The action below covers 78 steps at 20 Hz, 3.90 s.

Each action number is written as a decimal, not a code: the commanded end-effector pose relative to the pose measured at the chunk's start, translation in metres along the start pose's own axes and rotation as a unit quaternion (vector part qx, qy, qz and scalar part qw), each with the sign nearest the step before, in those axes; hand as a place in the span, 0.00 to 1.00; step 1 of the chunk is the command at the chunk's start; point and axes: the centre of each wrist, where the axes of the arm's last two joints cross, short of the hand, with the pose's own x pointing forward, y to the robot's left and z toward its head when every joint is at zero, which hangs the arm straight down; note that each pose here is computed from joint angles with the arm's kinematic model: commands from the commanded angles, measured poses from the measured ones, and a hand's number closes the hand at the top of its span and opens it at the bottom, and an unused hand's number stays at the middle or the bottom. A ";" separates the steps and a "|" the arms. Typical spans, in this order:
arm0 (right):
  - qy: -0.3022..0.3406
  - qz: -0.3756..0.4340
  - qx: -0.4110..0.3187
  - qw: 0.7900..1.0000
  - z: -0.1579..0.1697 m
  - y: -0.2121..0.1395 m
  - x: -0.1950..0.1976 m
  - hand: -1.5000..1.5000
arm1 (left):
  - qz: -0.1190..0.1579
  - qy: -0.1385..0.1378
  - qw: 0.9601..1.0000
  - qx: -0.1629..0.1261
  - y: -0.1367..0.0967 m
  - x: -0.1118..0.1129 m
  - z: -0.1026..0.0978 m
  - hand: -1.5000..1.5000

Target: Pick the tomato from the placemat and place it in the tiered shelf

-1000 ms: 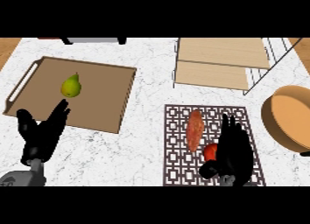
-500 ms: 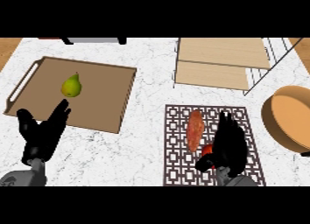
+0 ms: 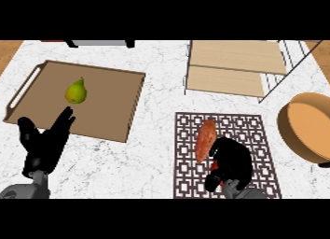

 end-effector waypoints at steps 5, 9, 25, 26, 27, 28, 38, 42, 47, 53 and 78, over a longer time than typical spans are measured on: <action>-0.102 -0.027 0.006 0.994 -0.003 0.005 0.026 1.00 | 0.003 0.029 1.000 -0.011 -0.010 0.003 0.004 0.50; -0.208 -0.051 0.069 0.974 0.009 -0.006 0.063 1.00 | 0.006 0.027 0.999 -0.017 -0.019 -0.005 0.000 0.50; -0.252 -0.181 -0.202 0.929 0.136 -0.173 0.100 1.00 | 0.002 0.039 0.999 0.006 -0.002 -0.023 -0.003 0.50; -0.256 -0.170 -0.205 0.929 0.137 -0.186 0.100 1.00 | 0.000 0.039 0.999 -0.004 0.001 -0.013 0.001 0.50; -0.256 -0.184 -0.213 0.925 0.138 -0.206 0.104 1.00 | 0.003 0.031 1.000 -0.002 0.013 -0.009 -0.006 0.50; -0.255 -0.184 -0.215 0.925 0.143 -0.214 0.094 1.00 | 0.007 0.034 0.999 -0.001 0.005 -0.015 0.000 0.50; -0.215 -0.239 -0.250 0.913 0.113 -0.318 0.109 1.00 | 0.002 0.037 0.999 -0.005 -0.002 -0.024 0.006 0.50; -0.198 -0.248 -0.259 0.912 0.082 -0.348 0.091 1.00 | 0.001 0.027 1.000 -0.008 -0.005 -0.023 0.005 0.50; -0.203 -0.226 -0.263 0.916 0.068 -0.374 0.093 1.00 | 0.000 0.030 1.000 -0.006 -0.008 -0.005 -0.004 0.50; -0.205 -0.187 -0.228 0.933 0.015 -0.393 0.073 1.00 | 0.002 0.026 1.000 0.003 -0.003 0.002 -0.002 0.50; -0.235 -0.169 -0.252 0.923 -0.068 -0.363 0.106 1.00 | 0.004 0.025 1.000 -0.010 -0.004 -0.008 -0.006 0.50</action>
